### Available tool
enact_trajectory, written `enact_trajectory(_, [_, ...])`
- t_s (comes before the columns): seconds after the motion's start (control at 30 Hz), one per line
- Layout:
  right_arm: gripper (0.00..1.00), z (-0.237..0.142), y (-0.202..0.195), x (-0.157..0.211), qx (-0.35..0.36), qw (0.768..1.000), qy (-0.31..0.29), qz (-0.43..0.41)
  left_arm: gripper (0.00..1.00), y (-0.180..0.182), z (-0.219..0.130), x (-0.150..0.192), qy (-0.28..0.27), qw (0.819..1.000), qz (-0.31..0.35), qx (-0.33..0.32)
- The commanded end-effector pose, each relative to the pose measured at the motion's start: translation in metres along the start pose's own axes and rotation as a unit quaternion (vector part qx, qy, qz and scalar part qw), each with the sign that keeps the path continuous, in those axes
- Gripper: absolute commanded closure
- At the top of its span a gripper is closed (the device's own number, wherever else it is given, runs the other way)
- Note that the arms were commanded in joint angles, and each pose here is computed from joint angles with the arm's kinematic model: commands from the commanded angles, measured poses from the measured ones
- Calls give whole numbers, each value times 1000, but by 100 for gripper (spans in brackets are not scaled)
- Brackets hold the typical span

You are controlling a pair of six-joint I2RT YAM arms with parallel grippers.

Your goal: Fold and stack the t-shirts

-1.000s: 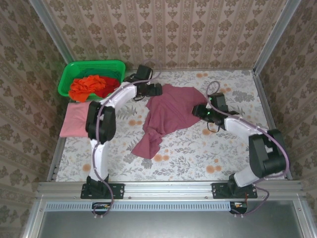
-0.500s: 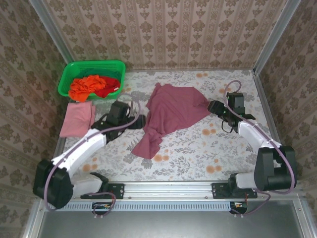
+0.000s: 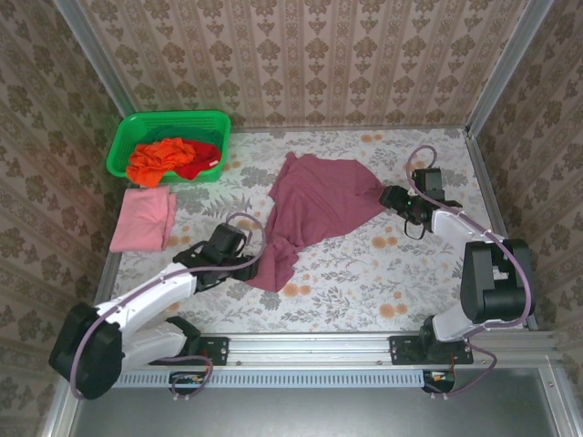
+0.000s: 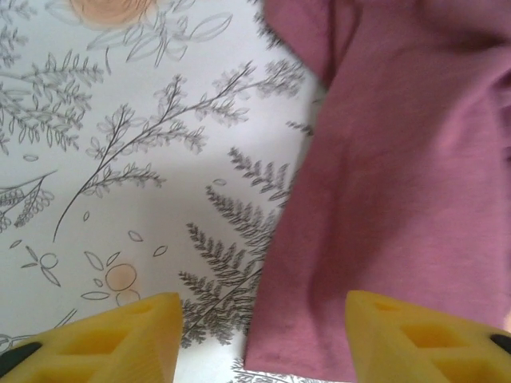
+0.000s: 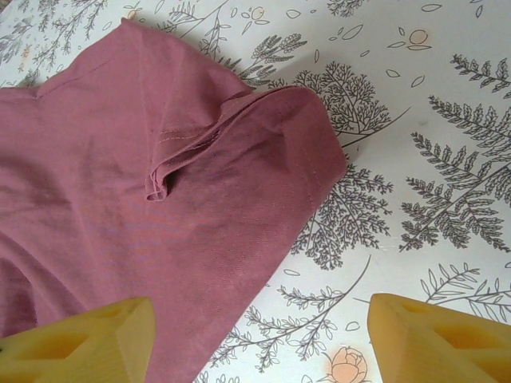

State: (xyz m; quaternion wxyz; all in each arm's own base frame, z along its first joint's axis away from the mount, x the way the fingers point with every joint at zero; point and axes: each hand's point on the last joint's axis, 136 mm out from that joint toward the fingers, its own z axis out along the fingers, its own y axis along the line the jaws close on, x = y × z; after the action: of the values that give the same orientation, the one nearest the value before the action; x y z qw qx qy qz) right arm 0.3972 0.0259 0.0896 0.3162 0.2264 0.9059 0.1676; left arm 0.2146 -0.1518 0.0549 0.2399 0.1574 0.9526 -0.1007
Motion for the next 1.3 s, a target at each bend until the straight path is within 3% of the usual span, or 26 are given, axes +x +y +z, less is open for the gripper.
enact_trajectory(0.0, [28, -1, 8, -8, -15, 1000, -9, 2, 44, -1, 5, 0, 21, 1000, 3, -15])
enact_trajectory(0.2, [28, -2, 6, -9, -8, 1000, -10, -3, 44, -8, 22, 23, 84, 996, 1, -22])
enact_trajectory(0.33, [28, -3, 9, -16, -9, 1000, -17, -4, 49, -2, 31, 33, 114, 993, -8, -42])
enact_trajectory(0.5, [28, 7, 14, -32, 5, 999, -16, -29, 75, 1, 37, 46, 136, 989, -16, -51])
enact_trajectory(0.57, [29, 18, 12, -38, 34, 998, -5, -54, 88, 0, 38, 45, 131, 990, -18, -47])
enact_trajectory(0.67, [29, 37, 10, -46, 84, 992, 8, -97, 100, -2, 37, 40, 120, 992, -18, -41])
enact_trajectory(0.87, [31, 72, 35, -30, 97, 984, 62, -135, 100, 0, 33, 34, 99, 994, -25, -46])
enact_trajectory(1.17, [35, 112, 46, -15, 93, 986, 89, -101, 100, 4, 26, 30, 79, 995, -28, -50])
enact_trajectory(1.27, [43, 122, 47, -20, 87, 989, 88, -85, 100, 5, 25, 27, 71, 996, -31, -51])
